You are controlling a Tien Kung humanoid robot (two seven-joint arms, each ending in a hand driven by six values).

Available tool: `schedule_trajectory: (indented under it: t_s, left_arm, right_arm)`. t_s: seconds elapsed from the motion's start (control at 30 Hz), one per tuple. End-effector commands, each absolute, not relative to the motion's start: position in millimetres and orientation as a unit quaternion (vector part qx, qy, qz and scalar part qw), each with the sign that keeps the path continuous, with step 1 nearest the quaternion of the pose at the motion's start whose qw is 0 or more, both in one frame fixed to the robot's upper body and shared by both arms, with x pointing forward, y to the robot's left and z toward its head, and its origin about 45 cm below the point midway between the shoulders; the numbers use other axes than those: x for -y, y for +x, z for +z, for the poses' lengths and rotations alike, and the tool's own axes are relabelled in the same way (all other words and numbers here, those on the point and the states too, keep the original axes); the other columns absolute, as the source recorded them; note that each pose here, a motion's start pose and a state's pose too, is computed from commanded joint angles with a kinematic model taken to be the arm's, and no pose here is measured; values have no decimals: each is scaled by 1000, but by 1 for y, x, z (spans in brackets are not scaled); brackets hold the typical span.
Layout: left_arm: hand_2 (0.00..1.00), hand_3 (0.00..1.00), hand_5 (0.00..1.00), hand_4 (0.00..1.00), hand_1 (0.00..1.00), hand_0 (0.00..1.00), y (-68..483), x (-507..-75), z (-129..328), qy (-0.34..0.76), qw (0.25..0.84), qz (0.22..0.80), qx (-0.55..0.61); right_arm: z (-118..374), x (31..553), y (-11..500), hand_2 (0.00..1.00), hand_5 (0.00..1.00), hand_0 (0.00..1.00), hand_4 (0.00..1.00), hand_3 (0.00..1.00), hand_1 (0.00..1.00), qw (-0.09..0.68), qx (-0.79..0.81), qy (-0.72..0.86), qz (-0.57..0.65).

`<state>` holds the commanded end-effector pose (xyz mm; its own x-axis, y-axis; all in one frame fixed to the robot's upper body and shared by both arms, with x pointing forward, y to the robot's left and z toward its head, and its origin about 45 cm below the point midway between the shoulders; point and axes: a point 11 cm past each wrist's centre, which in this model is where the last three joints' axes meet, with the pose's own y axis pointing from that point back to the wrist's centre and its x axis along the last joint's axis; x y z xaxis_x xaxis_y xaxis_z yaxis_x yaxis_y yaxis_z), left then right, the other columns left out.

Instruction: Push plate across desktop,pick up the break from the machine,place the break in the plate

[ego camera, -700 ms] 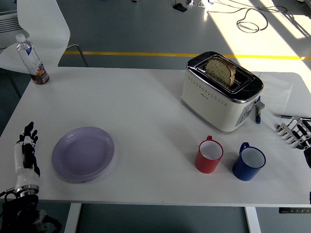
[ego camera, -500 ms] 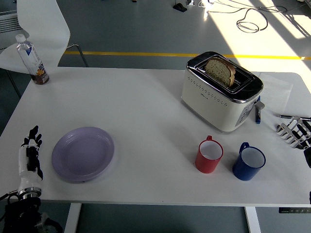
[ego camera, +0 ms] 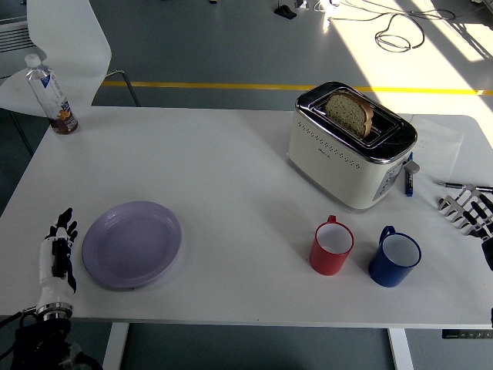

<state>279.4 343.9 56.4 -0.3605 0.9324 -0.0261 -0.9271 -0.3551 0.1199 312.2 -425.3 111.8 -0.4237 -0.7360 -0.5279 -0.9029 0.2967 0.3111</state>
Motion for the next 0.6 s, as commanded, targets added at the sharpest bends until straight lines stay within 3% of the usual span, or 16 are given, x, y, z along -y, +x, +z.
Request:
schedule_trajectory:
  t_s: [0.6]
  left_arm:
    - [962, 854, 998, 576, 907, 903, 289, -330, 57, 21, 588, 806, -63]
  right_arm:
    - [115, 423, 317, 682, 569, 678, 650, 686, 659, 149, -791, -519, 289]
